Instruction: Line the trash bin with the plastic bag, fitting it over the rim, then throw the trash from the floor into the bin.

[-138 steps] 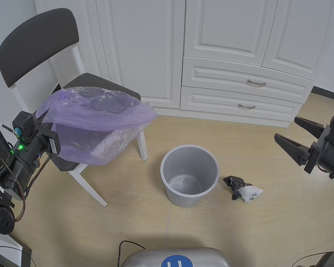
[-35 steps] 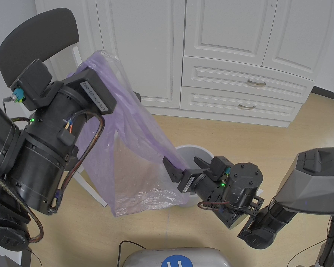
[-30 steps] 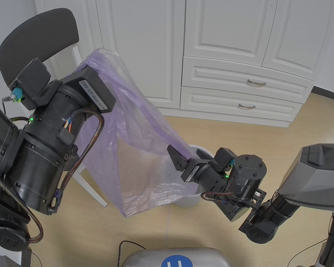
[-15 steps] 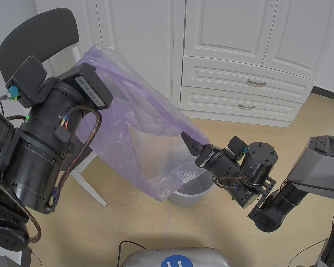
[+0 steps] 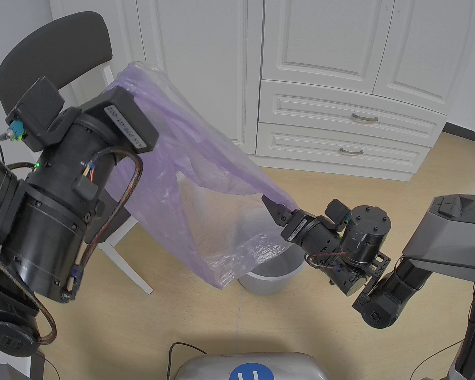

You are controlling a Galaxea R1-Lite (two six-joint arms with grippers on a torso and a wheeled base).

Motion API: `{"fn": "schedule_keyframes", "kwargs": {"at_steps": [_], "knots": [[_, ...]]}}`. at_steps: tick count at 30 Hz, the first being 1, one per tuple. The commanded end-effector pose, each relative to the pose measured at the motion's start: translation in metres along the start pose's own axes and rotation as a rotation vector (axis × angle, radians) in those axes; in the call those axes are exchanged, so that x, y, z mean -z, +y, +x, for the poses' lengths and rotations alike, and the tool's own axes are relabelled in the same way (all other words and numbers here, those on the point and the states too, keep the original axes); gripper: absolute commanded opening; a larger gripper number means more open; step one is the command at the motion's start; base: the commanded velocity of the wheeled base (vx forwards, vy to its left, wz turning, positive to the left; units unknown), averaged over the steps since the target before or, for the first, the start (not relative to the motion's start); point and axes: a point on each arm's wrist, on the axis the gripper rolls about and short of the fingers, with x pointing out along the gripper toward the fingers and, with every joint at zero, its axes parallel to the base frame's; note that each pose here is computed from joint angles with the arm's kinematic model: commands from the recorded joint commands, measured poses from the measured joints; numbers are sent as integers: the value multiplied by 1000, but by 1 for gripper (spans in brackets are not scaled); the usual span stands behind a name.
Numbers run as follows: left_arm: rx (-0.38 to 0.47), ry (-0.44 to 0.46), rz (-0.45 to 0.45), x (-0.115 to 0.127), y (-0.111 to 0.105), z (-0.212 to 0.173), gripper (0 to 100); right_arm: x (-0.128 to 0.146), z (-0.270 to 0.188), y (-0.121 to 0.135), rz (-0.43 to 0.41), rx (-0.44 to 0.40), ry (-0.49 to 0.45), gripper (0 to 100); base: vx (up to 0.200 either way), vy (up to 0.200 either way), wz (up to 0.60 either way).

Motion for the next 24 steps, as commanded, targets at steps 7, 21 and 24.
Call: {"fn": "schedule_keyframes", "kwargs": {"at_steps": [7, 21, 24], "knots": [[-1, -3, -2, -1, 0, 0, 0, 11, 4, -11, -5, 20, 17, 100, 0, 0, 0], [1, -8, -4, -3, 1, -1, 0, 30, 9, -37, -18, 72, 71, 100, 0, 0, 0], [1, -8, -4, -3, 1, -1, 0, 30, 9, -37, -3, 71, 74, 100, 0, 0, 0]]}}
